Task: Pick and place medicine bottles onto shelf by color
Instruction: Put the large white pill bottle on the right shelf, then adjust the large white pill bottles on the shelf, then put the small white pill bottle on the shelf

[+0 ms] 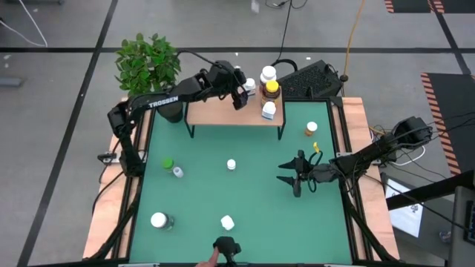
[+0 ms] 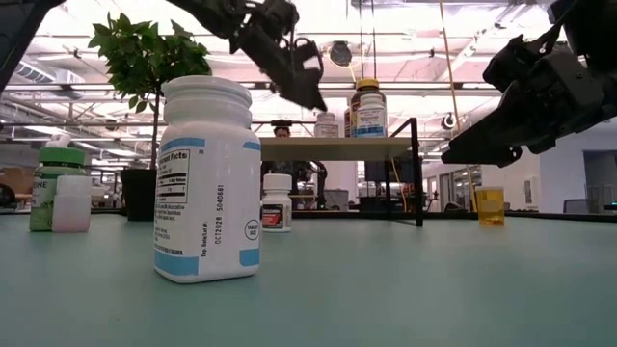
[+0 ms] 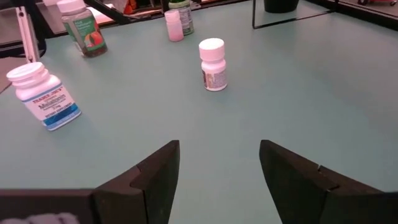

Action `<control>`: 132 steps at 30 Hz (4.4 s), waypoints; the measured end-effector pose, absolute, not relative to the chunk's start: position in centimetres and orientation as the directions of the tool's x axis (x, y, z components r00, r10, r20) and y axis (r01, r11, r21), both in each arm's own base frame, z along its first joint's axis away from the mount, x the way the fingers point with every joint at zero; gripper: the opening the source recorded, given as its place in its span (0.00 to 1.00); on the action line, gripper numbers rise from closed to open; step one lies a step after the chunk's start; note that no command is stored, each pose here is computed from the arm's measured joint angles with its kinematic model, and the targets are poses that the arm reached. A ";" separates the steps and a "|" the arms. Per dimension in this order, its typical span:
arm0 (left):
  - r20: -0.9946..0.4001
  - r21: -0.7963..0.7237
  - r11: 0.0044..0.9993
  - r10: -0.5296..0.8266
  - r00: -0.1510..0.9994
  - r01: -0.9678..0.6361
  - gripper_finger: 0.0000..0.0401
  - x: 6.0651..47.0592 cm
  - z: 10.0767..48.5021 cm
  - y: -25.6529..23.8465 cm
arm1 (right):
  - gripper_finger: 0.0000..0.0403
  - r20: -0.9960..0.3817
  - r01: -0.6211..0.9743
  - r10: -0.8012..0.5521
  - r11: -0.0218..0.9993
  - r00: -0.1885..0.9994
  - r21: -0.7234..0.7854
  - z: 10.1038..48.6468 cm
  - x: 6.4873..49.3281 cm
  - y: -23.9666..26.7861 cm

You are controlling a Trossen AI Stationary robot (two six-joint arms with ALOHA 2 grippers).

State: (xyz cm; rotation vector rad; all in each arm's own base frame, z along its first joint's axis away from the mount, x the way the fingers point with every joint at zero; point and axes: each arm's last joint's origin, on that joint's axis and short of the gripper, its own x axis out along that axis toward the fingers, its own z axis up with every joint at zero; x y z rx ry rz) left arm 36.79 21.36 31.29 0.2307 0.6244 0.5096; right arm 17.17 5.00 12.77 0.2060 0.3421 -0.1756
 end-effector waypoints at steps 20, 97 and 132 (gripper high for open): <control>-0.522 0.383 0.785 0.618 0.587 -0.486 0.81 36.7 29.5 23.3 | 0.53 -0.350 0.195 -0.125 0.966 0.928 0.171 12.8 17.1 5.2; -0.747 0.279 0.846 0.489 0.451 -0.454 0.81 35.6 32.1 4.3 | 0.53 -0.351 0.146 -0.073 0.972 0.934 0.185 12.8 17.0 5.8; -0.812 0.025 0.950 0.201 0.548 -0.311 0.81 34.0 19.2 -0.7 | 0.53 -0.304 0.091 -0.026 0.975 0.952 0.201 13.3 17.1 6.2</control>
